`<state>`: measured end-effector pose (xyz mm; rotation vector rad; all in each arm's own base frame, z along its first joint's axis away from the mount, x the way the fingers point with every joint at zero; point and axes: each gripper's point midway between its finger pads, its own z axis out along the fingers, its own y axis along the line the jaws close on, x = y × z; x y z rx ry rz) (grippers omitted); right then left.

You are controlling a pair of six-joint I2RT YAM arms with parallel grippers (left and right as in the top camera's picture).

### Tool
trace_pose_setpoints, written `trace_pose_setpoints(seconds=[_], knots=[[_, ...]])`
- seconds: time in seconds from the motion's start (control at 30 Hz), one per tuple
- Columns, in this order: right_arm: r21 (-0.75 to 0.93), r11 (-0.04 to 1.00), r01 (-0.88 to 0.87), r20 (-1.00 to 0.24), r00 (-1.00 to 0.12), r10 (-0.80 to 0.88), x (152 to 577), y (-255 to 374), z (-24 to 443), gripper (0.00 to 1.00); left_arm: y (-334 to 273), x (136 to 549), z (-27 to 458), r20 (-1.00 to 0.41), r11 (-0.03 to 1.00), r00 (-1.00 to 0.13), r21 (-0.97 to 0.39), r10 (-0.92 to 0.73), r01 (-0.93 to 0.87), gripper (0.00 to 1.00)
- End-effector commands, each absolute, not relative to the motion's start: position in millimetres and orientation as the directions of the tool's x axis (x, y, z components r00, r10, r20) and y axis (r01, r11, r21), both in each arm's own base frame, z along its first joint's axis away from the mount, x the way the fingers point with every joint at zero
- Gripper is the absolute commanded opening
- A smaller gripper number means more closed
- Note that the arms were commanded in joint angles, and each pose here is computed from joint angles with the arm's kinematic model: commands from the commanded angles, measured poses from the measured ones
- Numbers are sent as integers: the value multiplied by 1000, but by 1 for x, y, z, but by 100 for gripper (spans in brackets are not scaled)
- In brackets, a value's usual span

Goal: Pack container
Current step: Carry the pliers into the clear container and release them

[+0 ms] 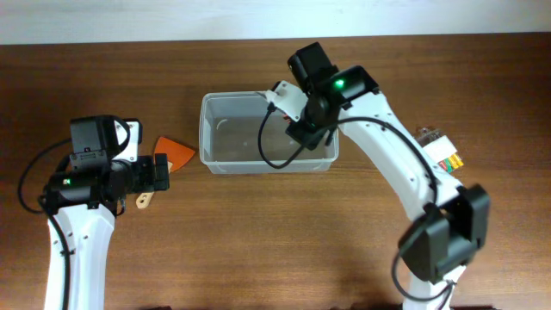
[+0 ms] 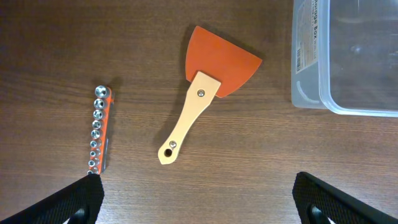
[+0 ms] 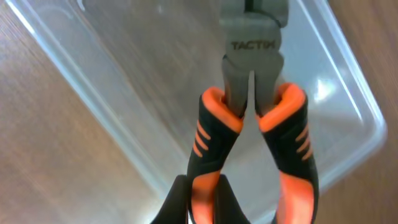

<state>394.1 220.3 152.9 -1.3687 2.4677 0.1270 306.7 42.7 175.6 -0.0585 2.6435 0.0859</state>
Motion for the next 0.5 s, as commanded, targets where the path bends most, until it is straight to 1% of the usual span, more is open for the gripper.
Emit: trace_pose_setpoints(seconds=[0.0,0.27,0.43,0.47], knots=[[17,402,-915,-338,-384,-859,391,243,122,4,42,308,178,-487,997,-873,37,-39,-65,99],[125,402,-907,-226,-420,-879,388,243,48,4,42,308,178,-487,997,-873,37,-39,-65,99],[147,407,-902,-198,-429,-881,386,242,33,4,42,308,178,-487,997,-873,37,-39,-65,99],[146,407,-902,-198,-429,-881,386,242,33,8,42,308,178,-487,997,-873,37,-39,-65,99]])
